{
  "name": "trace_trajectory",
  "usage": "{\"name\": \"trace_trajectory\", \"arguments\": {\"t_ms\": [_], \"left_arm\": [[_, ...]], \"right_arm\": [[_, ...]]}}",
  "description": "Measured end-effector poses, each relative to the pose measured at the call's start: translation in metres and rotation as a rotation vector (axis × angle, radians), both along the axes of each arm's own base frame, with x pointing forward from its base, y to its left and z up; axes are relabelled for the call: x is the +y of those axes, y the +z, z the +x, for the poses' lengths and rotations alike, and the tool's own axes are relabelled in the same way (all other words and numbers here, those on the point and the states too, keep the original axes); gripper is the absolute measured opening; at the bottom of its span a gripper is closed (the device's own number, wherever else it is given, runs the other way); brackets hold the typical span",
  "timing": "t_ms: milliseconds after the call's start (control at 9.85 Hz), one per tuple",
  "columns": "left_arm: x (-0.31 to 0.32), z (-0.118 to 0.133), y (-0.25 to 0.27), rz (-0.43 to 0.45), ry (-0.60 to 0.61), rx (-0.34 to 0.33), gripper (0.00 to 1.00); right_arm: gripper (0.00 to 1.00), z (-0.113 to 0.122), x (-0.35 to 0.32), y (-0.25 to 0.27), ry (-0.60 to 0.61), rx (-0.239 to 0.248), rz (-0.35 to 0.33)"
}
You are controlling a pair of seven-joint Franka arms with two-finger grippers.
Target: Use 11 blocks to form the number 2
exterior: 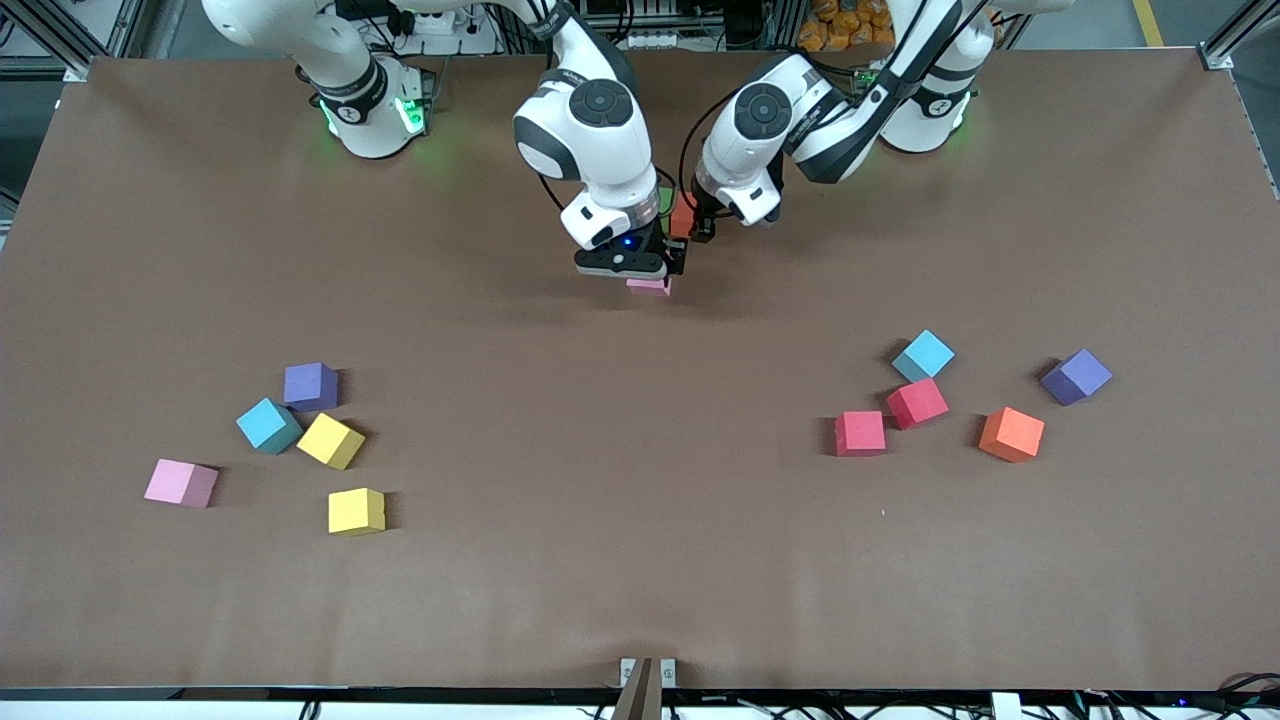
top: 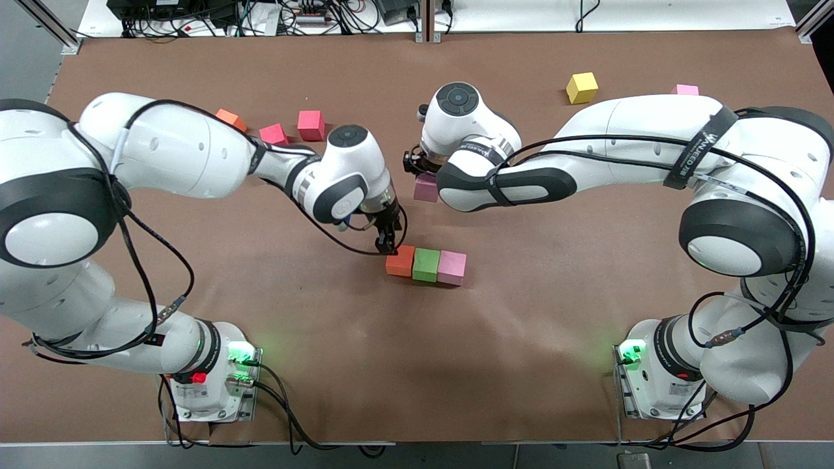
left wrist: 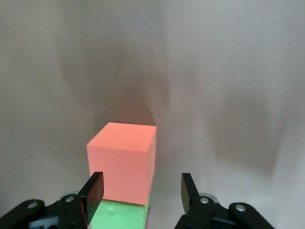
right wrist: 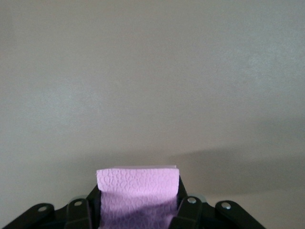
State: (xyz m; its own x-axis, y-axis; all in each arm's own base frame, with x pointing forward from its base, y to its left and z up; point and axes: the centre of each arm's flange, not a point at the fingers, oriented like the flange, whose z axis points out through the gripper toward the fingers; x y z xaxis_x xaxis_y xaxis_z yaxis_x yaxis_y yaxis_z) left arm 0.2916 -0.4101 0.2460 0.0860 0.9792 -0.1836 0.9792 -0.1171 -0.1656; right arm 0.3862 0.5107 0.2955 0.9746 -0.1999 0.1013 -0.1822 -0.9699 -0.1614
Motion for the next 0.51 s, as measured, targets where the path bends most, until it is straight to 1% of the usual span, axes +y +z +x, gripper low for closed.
{"name": "trace_trajectory", "arguments": {"t_ms": [101, 203, 304, 507], "left_arm": [[0.006, 0.014, 0.007, 0.029, -0.045, -0.039, 0.74], [0.02, 0.036, 0.012, 0.069, -0.088, -0.08, 0.74], [0.035, 0.06, 0.018, 0.083, -0.131, -0.111, 0.74], [0.066, 0.109, 0.032, 0.062, -0.246, -0.162, 0.74]], "right_arm": [[0.56, 0.0, 0.0, -0.002, -0.001, -0.001, -0.002], [0.56, -0.001, 0.001, -0.006, -0.002, -0.012, -0.008], [0.56, -0.003, 0.003, -0.012, -0.006, -0.031, -0.019], [0.56, -0.011, 0.009, -0.026, -0.013, -0.058, -0.041]]}}
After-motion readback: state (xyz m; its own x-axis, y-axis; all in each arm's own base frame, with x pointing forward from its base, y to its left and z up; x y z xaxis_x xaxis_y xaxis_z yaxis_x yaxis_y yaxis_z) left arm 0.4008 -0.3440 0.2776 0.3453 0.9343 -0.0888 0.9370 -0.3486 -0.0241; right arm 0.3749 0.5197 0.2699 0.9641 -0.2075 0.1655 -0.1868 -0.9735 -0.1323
